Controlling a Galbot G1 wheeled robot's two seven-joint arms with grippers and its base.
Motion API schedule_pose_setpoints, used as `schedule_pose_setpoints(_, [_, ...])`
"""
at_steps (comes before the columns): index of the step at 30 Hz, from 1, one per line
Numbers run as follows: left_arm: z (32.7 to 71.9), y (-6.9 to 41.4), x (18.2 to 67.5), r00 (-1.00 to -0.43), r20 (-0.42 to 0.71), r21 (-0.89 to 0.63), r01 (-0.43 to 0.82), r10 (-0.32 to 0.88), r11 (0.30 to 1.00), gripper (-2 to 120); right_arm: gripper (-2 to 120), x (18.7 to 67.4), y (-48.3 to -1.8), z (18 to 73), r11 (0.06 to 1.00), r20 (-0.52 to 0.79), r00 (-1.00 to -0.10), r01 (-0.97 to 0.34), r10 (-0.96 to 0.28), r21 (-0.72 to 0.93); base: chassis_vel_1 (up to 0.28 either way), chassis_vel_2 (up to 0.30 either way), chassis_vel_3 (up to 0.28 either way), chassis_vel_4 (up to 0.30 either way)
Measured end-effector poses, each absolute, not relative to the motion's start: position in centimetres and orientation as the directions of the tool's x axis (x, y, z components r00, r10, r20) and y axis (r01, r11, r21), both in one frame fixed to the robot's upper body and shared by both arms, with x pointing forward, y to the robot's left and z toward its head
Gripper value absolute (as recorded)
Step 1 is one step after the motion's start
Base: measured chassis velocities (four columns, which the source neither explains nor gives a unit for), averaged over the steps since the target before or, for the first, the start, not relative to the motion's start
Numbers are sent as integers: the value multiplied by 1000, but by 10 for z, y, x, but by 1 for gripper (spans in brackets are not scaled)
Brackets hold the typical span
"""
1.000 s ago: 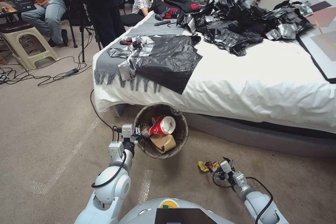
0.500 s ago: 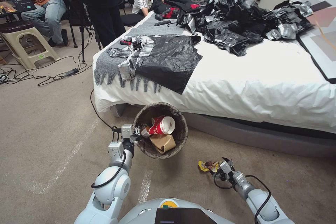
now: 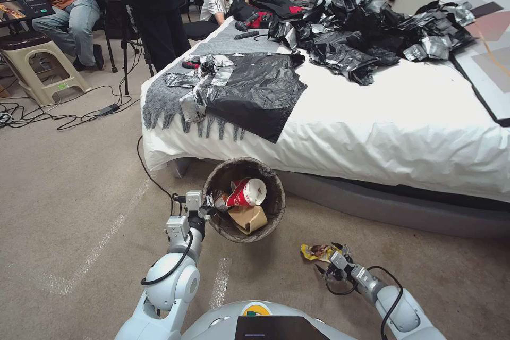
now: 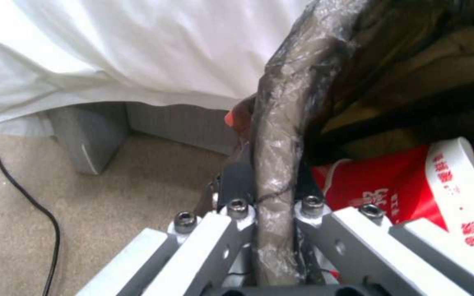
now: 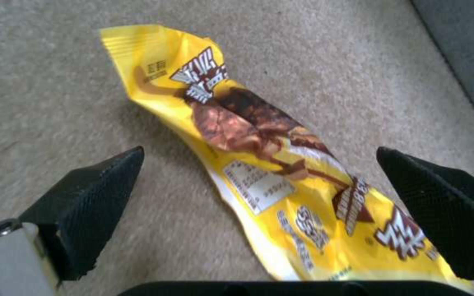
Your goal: Pick up the trash bin, then pick up the garbage from the floor and place it into the trash bin.
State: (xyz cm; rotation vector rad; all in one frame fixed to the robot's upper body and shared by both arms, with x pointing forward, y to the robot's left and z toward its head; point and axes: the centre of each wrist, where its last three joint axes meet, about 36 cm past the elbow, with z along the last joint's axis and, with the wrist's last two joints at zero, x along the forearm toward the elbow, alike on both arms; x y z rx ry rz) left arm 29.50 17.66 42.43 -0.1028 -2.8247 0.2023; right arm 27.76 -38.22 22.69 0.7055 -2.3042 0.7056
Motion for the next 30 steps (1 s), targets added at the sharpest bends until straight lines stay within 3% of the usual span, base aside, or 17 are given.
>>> schedule_pose_setpoints(16, [416, 180, 299, -946, 315, -143, 38, 82, 989, 0, 100, 300, -400, 216, 720, 698, -658, -626, -282, -299, 0, 0, 0, 0])
schedule_pose_setpoints(23, [415, 180, 298, -946, 314, -145, 35, 79, 989, 0, 82, 304, -404, 217, 731, 691, -667, -614, -277, -299, 0, 0, 0, 0])
schedule_pose_setpoints(28, [417, 178, 296, -947, 309, -147, 45, 89, 988, 0, 56, 298, -403, 213, 748, 683, -675, -599, -280, -286, 0, 0, 0, 0])
schedule_pose_setpoints(30, [417, 178, 296, -947, 309, -146, 45, 89, 988, 0, 52, 298, -404, 213, 747, 682, -676, -599, -279, -288, 0, 0, 0, 0])
